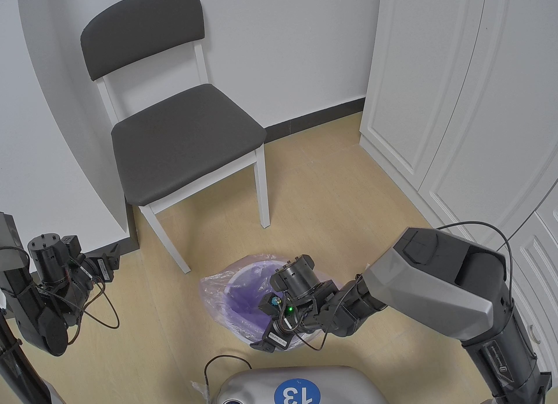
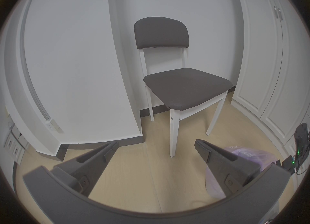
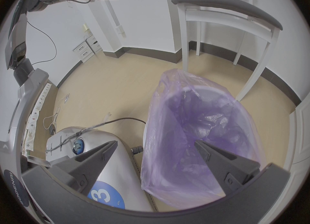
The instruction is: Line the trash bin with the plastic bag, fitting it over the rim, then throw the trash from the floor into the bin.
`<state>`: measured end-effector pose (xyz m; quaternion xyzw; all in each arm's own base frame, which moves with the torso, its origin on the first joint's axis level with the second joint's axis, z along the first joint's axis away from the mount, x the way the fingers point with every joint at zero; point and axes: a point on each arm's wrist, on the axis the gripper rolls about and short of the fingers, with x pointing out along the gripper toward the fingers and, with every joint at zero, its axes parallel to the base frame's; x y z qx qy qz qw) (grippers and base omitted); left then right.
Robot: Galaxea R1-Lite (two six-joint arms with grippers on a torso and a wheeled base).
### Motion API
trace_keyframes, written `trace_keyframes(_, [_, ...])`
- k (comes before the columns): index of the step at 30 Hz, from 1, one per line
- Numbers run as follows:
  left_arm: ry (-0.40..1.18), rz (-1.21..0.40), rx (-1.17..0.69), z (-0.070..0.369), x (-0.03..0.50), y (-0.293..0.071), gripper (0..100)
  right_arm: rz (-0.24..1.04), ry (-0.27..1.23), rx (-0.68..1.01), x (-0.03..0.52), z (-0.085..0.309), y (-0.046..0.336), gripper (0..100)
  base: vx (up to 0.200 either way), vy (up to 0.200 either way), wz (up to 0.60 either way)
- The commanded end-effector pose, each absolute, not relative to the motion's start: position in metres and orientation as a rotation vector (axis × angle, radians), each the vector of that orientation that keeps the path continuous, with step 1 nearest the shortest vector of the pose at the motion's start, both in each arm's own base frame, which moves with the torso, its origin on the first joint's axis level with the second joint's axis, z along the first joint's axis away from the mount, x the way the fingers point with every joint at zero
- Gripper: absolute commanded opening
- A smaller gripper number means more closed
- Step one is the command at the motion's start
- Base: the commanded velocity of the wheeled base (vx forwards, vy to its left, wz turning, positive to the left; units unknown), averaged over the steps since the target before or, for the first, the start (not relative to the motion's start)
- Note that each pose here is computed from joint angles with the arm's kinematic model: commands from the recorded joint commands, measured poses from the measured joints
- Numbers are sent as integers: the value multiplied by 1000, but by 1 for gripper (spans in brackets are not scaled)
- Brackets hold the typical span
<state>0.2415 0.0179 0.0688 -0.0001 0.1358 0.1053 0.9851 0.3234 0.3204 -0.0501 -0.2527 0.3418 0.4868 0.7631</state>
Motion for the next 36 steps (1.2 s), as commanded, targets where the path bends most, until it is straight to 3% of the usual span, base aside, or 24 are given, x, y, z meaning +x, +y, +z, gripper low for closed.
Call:
trace_keyframes(1, [266,211,-2,69,245,18,100,1035,768,-575,326,-50,330,100,0,0,0])
trace_keyframes(4, [247,211,-1,71,250,18,100,960,807,-642,325,-49,336,100,0,0,0])
trace_keyframes(5, [243,211,-1,72,251,18,100,954,814,-651,325,-48,337,0,0,0,0])
trace_keyframes(31, [242,199,36,73,250,16,100,987,856,-692,322,-26,333,0,0,0,0])
trace_keyframes(32, [242,194,36,73,250,16,100,987,845,-685,322,-23,333,100,0,0,0])
trace_keyframes(36, [263,142,48,70,249,6,100,1002,830,-652,316,4,321,100,0,0,0])
